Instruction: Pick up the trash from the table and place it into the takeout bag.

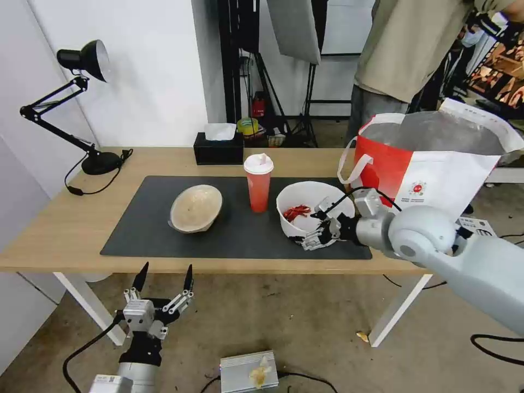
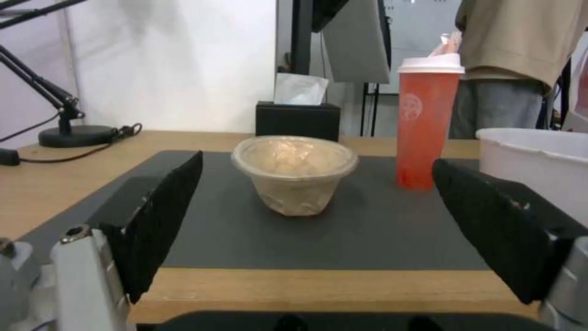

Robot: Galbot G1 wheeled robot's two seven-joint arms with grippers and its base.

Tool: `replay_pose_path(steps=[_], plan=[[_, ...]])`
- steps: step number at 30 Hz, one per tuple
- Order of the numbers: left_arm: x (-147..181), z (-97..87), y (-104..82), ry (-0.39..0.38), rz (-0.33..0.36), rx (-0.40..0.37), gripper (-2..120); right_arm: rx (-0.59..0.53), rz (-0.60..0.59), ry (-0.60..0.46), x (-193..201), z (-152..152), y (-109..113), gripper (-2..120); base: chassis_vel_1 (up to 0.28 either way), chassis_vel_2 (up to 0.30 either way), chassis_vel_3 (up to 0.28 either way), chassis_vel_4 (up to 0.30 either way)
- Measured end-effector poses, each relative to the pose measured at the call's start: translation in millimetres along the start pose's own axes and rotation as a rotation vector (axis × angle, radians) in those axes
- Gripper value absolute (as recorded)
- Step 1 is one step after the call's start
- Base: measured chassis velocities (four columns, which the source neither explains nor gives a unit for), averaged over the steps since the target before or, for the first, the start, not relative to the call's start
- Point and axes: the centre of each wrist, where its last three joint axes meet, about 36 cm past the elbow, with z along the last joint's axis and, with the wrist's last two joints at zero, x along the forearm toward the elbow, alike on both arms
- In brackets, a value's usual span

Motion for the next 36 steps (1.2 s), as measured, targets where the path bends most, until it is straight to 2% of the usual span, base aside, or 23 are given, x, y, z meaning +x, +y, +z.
replay_pose_path(steps=[13,36], plan=[[-0.8,6.7,-3.2,0.009,-0.026,0.011,100,0.006,0.021,0.046,-24.8,-12.4,-6.4,100,0.0,0.0,0.0,0.0],[1.6,9.5,-5.8,0.016,-0.05,0.015,100,0.02,0.043,0.063,-30.7,-11.6,-14.7,100,0.0,0.0,0.0,0.0]])
